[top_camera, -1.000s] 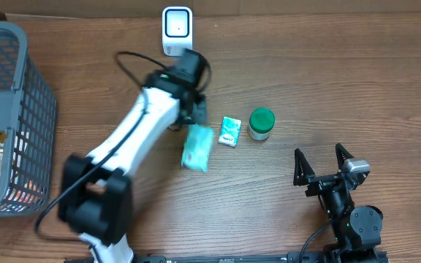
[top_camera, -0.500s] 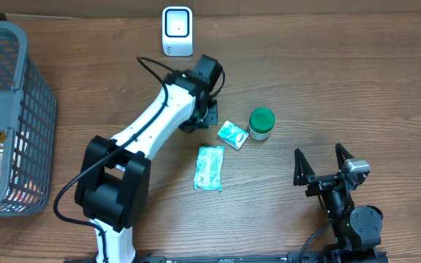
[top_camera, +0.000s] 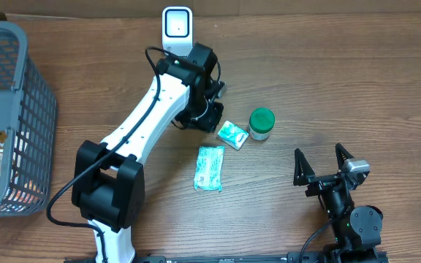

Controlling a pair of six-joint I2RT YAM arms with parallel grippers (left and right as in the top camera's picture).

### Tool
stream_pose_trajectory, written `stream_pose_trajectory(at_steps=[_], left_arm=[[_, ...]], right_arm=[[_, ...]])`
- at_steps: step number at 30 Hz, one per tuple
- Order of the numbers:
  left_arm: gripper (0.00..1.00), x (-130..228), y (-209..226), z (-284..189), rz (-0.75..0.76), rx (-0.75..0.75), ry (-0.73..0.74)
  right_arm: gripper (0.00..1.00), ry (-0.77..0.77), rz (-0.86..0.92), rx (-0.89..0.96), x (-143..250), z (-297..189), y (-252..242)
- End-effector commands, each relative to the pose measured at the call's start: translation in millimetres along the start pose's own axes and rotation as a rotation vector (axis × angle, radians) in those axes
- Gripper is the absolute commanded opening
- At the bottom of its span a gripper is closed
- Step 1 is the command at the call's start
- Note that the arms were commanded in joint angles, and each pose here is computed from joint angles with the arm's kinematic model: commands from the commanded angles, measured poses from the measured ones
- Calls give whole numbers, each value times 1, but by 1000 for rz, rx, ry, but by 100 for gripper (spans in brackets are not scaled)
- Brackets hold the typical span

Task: Scan the item barcode
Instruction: 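Hold the bag under the scanner and lower it onto the table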

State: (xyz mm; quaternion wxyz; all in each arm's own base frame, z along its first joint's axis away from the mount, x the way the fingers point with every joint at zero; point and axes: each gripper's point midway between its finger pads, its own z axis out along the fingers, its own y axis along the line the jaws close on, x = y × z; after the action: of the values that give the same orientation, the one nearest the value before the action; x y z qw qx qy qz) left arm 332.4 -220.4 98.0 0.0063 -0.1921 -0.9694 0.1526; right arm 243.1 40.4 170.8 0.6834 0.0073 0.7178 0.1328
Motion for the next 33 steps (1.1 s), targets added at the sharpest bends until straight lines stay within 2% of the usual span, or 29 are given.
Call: stream_pose_trajectory(at_steps=[1,12,19,22,28,33], left_arm=[[14,16,-17,17,76,103,34],[6,61,-23,50,73,169,173],[4,89,-14,77,84,125,234],[4,82,-8,83,86,99,199],[4,52,25,87,33,-104,76],[4,31,35,86,46,-167,-8]], right_arm=[[100,-11,-1,6,0,0,-2],[100,-10,-1,6,0,0,-2],[100,-11,-1,6,0,0,-2],[100,-11,-1,6,0,0,-2],[100,-11,-1,6,0,0,-2],[100,-10,-1,6,0,0,-2]])
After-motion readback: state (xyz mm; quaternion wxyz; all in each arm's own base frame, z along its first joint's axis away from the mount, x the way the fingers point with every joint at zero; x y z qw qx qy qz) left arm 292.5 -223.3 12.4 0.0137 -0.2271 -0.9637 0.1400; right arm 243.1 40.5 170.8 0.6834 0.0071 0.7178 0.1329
